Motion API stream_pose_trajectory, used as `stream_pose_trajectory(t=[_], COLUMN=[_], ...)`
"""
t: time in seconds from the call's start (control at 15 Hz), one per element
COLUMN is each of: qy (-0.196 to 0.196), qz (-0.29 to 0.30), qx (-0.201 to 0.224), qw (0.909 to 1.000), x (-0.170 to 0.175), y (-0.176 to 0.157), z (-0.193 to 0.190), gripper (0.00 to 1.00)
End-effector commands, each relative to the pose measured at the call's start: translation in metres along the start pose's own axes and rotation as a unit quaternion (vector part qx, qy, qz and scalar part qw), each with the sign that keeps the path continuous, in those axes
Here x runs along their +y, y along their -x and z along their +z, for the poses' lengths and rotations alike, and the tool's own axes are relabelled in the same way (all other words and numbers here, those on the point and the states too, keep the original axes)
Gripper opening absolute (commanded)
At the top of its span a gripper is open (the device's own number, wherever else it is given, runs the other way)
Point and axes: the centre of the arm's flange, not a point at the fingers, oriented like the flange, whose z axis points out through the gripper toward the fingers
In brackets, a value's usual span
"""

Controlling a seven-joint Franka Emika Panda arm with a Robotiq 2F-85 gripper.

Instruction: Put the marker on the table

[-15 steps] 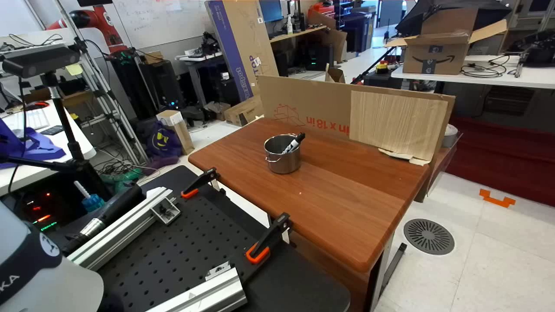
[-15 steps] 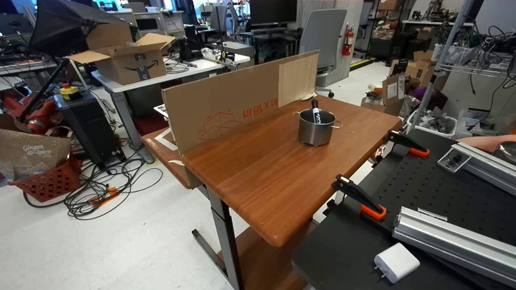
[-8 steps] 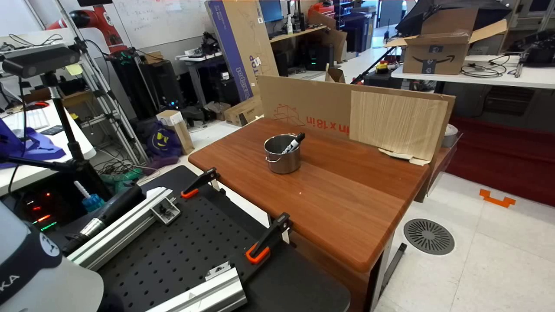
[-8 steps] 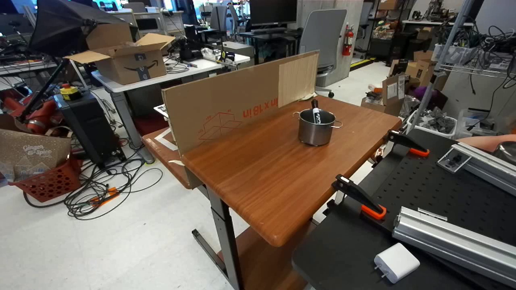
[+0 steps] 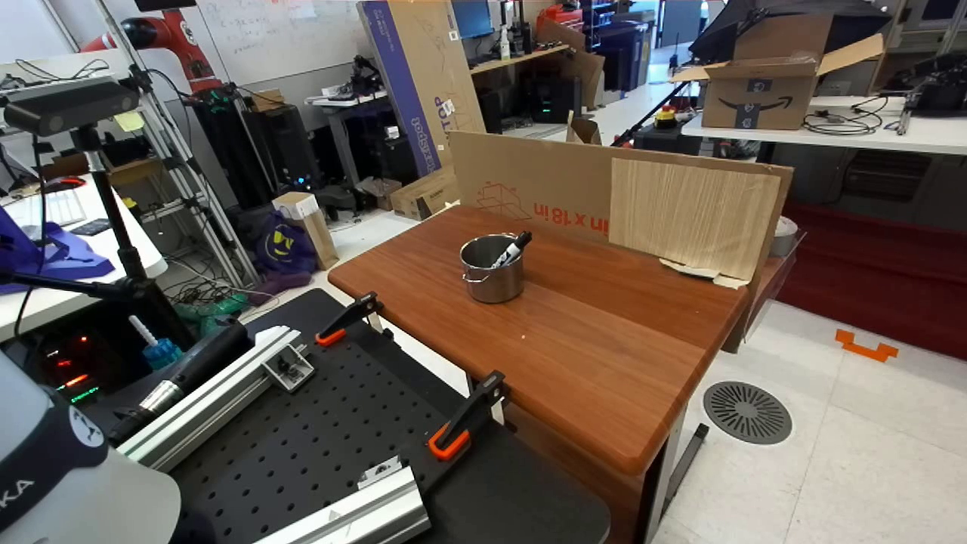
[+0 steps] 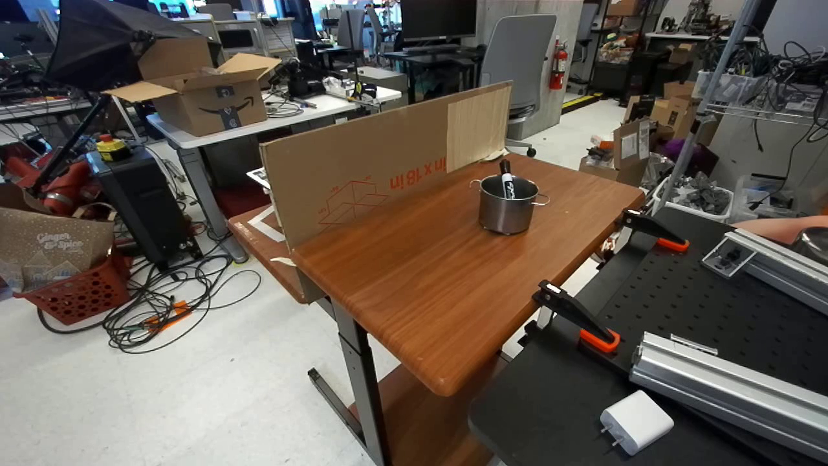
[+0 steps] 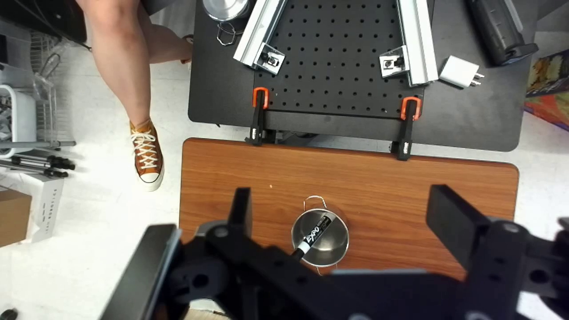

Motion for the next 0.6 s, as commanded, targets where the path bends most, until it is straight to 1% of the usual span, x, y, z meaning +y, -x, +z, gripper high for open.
stream_pose_trajectory(t=[0.0,0.13,0.27,0.53], qy=[-0.019,-0.031,-0.045,-0.056], qz=[0.012,0.025,0.038,0.067], qx=[0.007,0.011,0.016,0.017], qw=[0.9997,0.9991,0.9981,0.9960], x=[0.001,0.002,0.000,-0.009], y=[-0.008,-0.017,-0.032,-0.074], z=[0.002,0.006,0.013,0.041], gripper=[1.00,1.00,1.00,1.00])
